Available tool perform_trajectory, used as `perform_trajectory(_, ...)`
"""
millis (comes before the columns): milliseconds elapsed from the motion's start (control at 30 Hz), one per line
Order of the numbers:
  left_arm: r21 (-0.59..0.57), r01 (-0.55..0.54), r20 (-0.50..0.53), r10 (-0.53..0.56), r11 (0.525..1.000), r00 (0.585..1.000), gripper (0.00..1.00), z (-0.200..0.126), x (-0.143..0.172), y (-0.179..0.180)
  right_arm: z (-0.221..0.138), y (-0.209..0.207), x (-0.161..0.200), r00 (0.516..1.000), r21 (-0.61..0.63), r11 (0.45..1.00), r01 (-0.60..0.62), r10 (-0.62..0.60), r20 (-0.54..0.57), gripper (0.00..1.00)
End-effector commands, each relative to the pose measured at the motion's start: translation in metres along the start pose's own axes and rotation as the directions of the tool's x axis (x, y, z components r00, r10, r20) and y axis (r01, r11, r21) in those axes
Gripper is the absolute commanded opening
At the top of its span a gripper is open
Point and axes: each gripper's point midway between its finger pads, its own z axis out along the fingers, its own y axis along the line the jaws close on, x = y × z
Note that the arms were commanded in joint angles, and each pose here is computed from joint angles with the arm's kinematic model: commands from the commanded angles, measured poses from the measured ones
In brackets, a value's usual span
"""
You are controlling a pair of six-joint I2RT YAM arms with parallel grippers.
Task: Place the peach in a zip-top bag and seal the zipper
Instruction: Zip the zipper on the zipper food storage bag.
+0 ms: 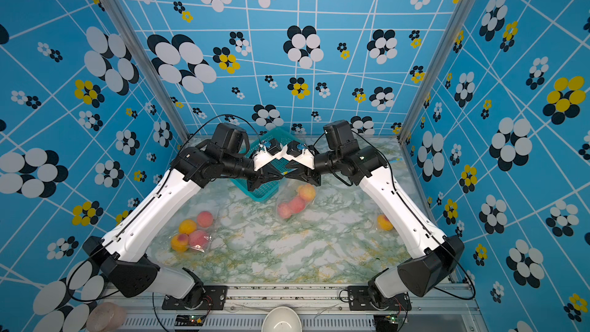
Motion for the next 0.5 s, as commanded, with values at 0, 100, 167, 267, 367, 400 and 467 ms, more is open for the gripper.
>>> perform_trajectory(0,0.022,-0.038,0.027,0.037,0.999,0.999,0.00,-0.004,-0.011,-0.005,0.005,0.003,0.005,0.999,-0.012,1.000,-0.002,0.001,-0.039,0.29)
perform_trajectory(100,0.013,-0.035,0.023,0.035,0.999,0.999,0.00,-0.004,-0.009,-0.004,0.004,0.004,0.006,0.999,-0.010,1.000,-0.001,0.000,-0.044,0.24)
perform_trajectory(167,0.008,-0.034,0.028,0.034,0.999,0.999,0.00,-0.005,-0.010,-0.003,0.003,0.005,0.006,0.999,-0.011,1.000,0.001,-0.002,-0.047,0.27)
perform_trajectory(267,0.031,-0.021,0.068,0.019,0.999,0.998,0.00,-0.009,-0.014,-0.004,0.000,0.005,0.006,0.999,0.006,1.000,0.008,-0.008,-0.038,0.34)
perform_trajectory(367,0.073,0.004,0.141,-0.015,0.997,0.990,0.00,-0.016,-0.017,-0.003,-0.001,0.007,0.003,1.000,0.022,1.000,0.013,-0.013,0.005,0.35)
perform_trajectory(400,0.085,0.009,0.162,-0.023,0.996,0.987,0.00,-0.017,-0.017,-0.002,0.000,0.007,0.005,1.000,0.028,1.000,0.014,-0.014,0.010,0.35)
perform_trajectory(467,0.094,0.011,0.178,-0.028,0.995,0.984,0.00,-0.019,-0.015,-0.001,0.000,0.006,0.005,1.000,0.027,1.000,0.016,-0.016,0.008,0.35)
